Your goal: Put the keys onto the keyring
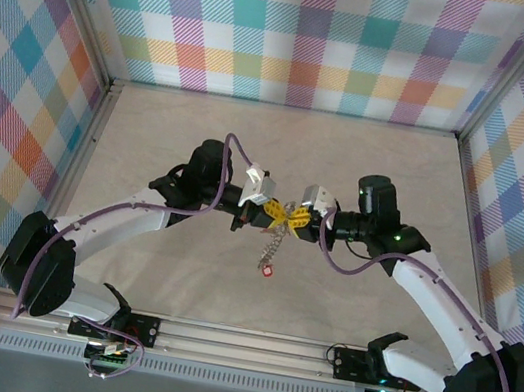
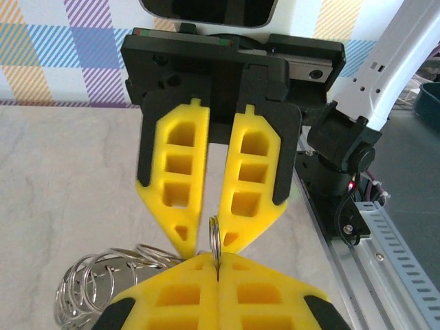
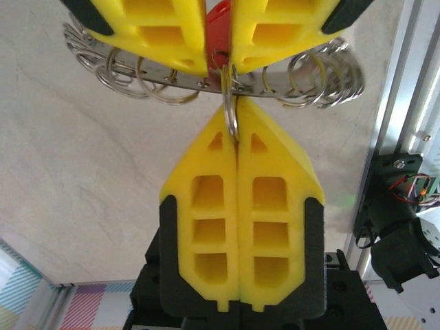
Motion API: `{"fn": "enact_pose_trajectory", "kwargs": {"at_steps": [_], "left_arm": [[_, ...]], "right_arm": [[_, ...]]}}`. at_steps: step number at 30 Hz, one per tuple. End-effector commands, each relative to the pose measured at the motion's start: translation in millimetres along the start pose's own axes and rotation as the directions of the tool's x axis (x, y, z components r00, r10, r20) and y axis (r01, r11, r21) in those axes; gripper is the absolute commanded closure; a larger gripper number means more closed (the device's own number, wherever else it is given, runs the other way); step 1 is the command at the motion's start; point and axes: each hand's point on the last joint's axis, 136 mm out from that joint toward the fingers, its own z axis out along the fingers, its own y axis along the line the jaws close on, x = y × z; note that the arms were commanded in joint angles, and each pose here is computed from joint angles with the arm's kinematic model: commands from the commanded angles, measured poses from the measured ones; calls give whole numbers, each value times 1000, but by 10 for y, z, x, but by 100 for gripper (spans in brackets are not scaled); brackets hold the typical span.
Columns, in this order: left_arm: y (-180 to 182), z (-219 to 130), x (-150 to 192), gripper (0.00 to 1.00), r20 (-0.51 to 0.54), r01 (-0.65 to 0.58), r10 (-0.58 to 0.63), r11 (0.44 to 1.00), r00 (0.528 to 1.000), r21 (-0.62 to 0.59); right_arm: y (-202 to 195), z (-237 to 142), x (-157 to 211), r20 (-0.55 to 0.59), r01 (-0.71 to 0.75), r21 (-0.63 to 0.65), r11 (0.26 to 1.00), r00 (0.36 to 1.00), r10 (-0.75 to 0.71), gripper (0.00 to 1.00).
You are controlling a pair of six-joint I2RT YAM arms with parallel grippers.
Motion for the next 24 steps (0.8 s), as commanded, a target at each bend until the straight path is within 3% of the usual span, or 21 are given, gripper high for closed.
{"fn": "enact_pose_trajectory", "kwargs": {"at_steps": [1, 9, 19, 20, 21, 24], "left_arm": [[-76, 62, -118, 100, 40, -58, 57, 998, 998, 32], [-38, 43, -89, 100, 29, -49, 49, 999, 998, -3], [-33, 20, -118, 100, 36, -57, 58, 998, 998, -16], [-33, 14, -124, 100, 38, -57, 58, 998, 998, -16], [-41, 10, -132, 100, 39, -58, 58, 998, 998, -13], [-60, -15, -166, 100, 46, -69, 70, 998, 997, -9]], "right_arm": [[21, -10, -229, 79, 70, -5, 998, 994, -69, 82], [42, -141, -139, 48, 98, 80, 992, 994, -102, 74], [101, -202, 28, -5, 93, 88, 992, 996, -93, 69], [87, -199, 50, -13, 84, 98, 992, 996, -83, 62], [33, -200, 80, -22, 69, 130, 989, 998, -67, 47], [1, -189, 190, -44, 55, 158, 986, 998, -49, 47]]}}
